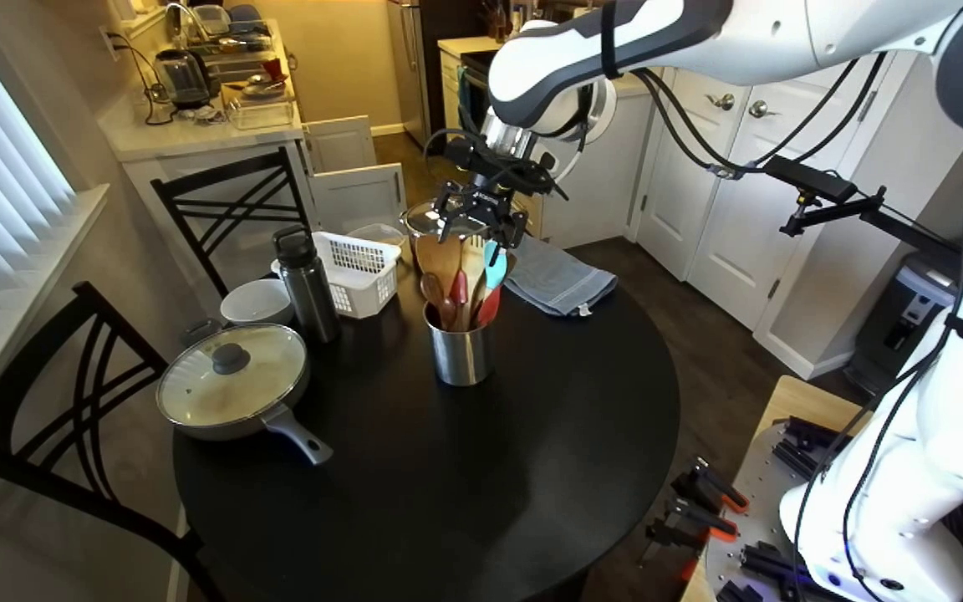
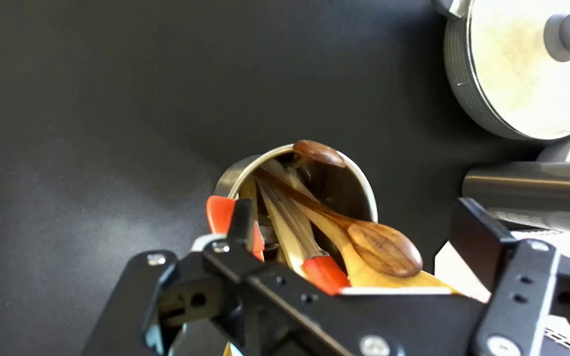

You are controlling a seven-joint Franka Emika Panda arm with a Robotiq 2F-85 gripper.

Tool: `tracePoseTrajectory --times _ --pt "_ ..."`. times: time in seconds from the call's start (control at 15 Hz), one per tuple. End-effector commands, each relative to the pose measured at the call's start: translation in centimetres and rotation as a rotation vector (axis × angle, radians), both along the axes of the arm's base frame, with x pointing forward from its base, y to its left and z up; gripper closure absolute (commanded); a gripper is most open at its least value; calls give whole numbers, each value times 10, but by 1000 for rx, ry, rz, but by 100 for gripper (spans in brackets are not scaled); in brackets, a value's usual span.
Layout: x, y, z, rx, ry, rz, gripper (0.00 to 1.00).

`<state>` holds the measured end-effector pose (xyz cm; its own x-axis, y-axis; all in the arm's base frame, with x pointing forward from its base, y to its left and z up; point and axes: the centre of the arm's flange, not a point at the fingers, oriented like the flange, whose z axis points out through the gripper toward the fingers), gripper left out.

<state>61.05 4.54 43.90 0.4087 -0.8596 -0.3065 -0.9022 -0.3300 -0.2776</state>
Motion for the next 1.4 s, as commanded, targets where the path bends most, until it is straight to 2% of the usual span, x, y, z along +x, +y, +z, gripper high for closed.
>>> tracePoseTrajectory --times 0.0,0.33,0.4,0.6,1.33 --pt "-51 25 33 -145 -115 83 0" --pt "-78 44 81 -278 -221 116 0" --pt "-56 41 73 -236 -188 135 0" --pt "-68 45 86 -257 -210 137 0" --pt "-69 44 83 -258 -206 137 0"
